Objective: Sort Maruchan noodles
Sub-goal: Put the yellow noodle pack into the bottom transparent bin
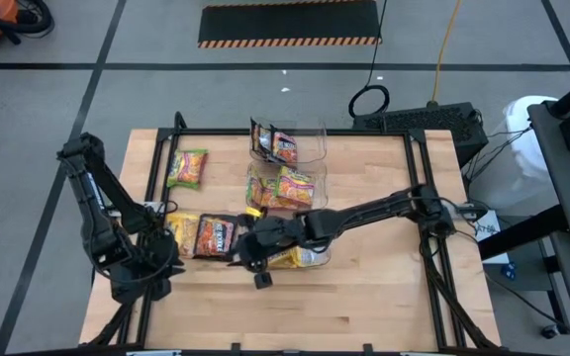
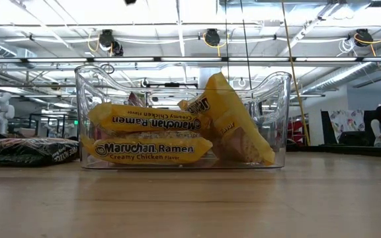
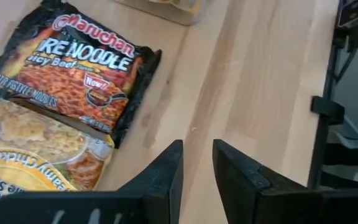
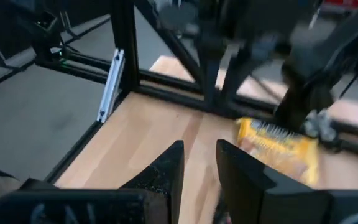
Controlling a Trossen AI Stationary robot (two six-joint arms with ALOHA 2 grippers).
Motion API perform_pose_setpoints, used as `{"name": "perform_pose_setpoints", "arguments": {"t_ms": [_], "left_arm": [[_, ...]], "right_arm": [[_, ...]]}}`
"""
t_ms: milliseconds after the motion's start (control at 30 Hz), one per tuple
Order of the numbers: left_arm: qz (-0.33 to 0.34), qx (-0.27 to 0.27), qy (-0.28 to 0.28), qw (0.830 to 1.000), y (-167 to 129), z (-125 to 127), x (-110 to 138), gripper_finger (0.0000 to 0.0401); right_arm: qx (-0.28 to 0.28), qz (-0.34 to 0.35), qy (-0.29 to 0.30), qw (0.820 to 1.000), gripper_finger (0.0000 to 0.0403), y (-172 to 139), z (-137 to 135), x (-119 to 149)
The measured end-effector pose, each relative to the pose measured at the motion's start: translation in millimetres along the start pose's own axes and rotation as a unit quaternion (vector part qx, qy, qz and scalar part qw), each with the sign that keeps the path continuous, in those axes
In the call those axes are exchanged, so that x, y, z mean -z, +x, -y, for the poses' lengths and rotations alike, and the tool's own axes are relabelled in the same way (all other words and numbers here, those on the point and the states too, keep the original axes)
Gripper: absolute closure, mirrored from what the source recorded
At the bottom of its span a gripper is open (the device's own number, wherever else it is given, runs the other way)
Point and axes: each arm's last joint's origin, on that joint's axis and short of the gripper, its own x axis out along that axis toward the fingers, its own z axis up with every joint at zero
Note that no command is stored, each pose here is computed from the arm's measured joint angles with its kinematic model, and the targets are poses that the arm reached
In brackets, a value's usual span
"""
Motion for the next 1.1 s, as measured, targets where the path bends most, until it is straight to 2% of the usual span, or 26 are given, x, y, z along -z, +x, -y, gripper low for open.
{"name": "perform_pose_setpoints", "arguments": {"t_ms": [133, 300, 433, 600, 867, 1100], "left_arm": [[-0.002, -0.024, 0.011, 1.0, 12, -5, 6, 0.0306], [-0.011, -0.051, 0.025, 0.998, 34, -10, 18, 0.0306], [-0.019, -0.06, 0.035, 0.997, 46, -9, 24, 0.0306], [-0.06, -0.079, 0.059, 0.993, 61, -6, 33, 0.0306], [-0.083, -0.133, 0.124, 0.98, 81, -3, 43, 0.0306], [-0.093, -0.164, 0.138, 0.972, 91, -3, 47, 0.0306]], "right_arm": [[0.011, 0.019, -0.033, 0.999, 0.0312, -25, 0, -22], [0.066, 0.023, -0.052, 0.996, 0.0312, -64, 1, -47], [0.098, 0.004, -0.063, 0.993, 0.0312, -93, 0, -58], [0.135, -0.006, -0.066, 0.989, 0.0312, -120, -3, -68], [0.134, -0.002, -0.08, 0.988, 0.0312, -136, -8, -75], [0.13, -0.034, -0.081, 0.988, 0.0312, -136, -9, -69]]}}
